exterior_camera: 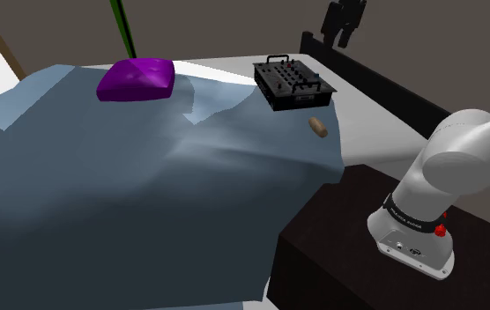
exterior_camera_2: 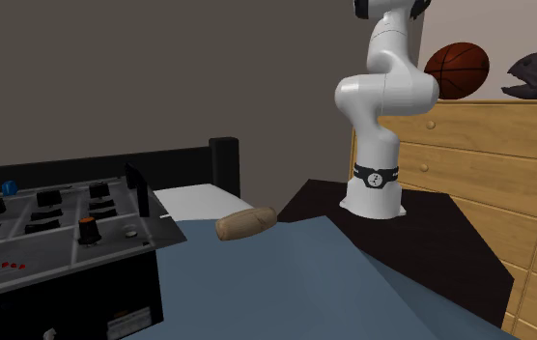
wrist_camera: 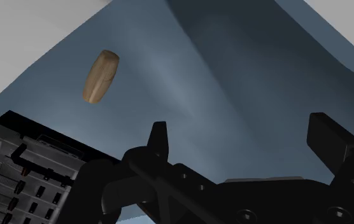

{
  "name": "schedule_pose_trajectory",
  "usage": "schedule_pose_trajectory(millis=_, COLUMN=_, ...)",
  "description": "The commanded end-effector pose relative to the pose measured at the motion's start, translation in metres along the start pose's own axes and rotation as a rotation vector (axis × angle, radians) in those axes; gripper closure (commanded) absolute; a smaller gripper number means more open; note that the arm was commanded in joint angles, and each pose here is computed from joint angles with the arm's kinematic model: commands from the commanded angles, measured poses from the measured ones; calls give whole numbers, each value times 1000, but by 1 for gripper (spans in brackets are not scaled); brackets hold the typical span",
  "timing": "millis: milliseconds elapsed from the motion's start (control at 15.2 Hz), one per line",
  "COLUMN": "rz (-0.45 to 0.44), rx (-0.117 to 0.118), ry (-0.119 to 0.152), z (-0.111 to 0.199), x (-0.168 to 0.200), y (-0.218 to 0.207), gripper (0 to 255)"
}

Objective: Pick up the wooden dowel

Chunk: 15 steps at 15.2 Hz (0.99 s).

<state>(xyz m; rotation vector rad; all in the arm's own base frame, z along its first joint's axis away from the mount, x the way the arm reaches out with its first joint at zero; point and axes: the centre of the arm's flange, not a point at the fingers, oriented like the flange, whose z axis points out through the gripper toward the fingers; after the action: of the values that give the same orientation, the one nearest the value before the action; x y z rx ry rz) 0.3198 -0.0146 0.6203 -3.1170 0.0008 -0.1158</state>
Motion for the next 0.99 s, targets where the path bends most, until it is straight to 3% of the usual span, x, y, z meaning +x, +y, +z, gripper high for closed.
schedule_pose_trajectory(millis=0, rz=0, rx=0, ry=0, z=0, x=0, y=0, gripper=0)
schedule_pose_trajectory(millis=924, rz=220, rx=-63, ry=-12, z=157, x=40, y=82, gripper=0)
